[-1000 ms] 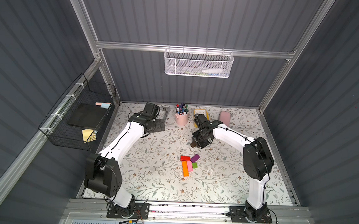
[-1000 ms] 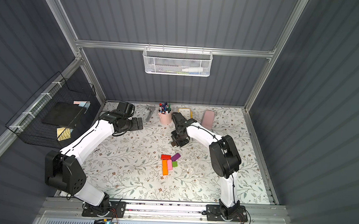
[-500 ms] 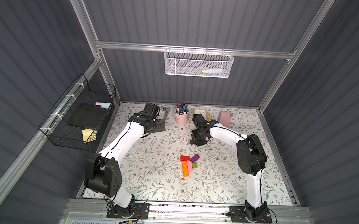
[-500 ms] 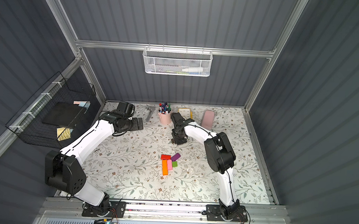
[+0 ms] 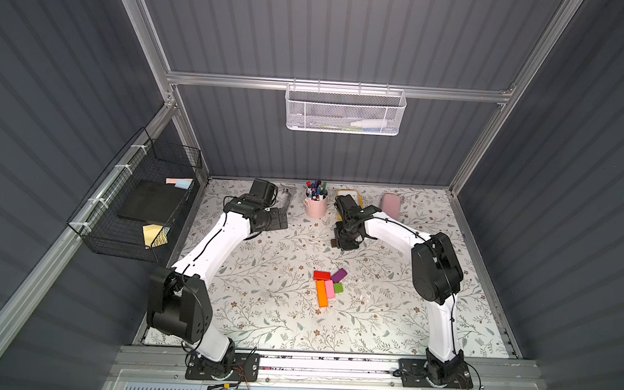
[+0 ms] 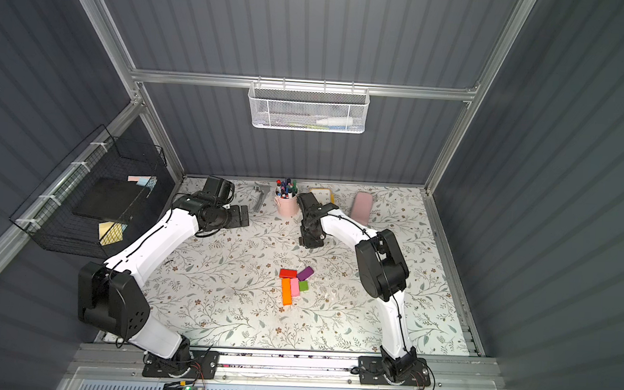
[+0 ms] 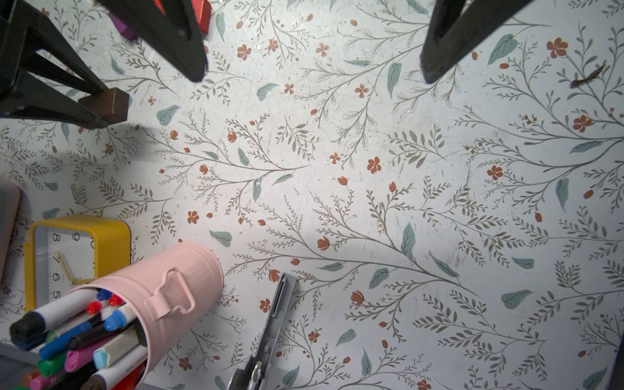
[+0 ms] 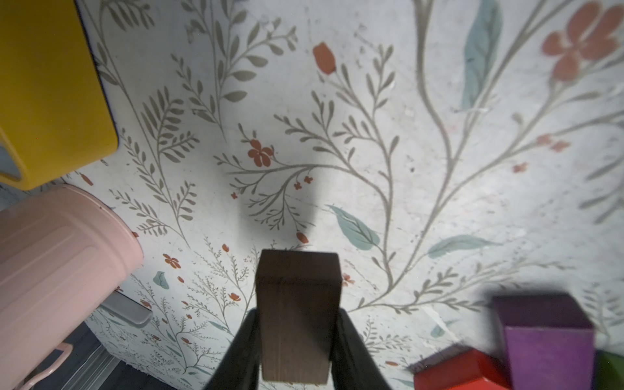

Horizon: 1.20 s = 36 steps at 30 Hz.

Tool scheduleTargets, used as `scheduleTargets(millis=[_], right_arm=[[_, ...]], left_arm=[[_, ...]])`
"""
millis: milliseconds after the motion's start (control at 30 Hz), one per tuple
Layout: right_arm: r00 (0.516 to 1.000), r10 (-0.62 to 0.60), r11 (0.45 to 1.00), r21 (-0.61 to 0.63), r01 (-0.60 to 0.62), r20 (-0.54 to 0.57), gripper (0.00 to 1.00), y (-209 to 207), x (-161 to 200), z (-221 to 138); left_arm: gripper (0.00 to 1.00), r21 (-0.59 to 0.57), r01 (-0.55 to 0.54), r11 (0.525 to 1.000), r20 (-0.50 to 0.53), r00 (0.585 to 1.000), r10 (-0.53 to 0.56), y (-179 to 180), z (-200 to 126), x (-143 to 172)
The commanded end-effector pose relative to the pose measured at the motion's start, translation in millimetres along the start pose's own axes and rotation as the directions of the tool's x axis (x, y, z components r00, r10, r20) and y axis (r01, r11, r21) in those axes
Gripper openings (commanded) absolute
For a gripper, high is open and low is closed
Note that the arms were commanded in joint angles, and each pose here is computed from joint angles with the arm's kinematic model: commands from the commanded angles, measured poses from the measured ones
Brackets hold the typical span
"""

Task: Assemble the number 6 with building blocks
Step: Place the building block at the center of the board.

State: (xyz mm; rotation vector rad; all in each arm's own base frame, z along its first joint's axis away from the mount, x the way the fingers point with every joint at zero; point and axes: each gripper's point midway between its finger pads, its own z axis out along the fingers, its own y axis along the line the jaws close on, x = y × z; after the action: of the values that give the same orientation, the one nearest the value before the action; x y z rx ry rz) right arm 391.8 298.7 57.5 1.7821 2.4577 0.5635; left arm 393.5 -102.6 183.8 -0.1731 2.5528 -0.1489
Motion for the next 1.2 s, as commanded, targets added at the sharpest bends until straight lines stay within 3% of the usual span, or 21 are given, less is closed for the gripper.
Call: scheduleTargets(millis=[0,867,1167], right_arm=[[0.953,0.303,0.951,0.057,-0.304,0.028,0.27,-13,1,9],[0.920,0.378,0.923,0.037,-0.383,0.098,0.34,-28,-17,37],[0.930,0.359,0.933,-0.016,-0.359,0.074,0.55,-18,-18,41]], left_arm=[[0.99,0.029,-0.021,0.999,0.020,1.000,0.021,-5,-13,-5],[0.99,0.028,-0.033,0.999,0.022,0.999,0.032,-4,-16,-4],[0.99,0.027,-0.035,0.999,0.024,0.999,0.035,-3,-17,-3]])
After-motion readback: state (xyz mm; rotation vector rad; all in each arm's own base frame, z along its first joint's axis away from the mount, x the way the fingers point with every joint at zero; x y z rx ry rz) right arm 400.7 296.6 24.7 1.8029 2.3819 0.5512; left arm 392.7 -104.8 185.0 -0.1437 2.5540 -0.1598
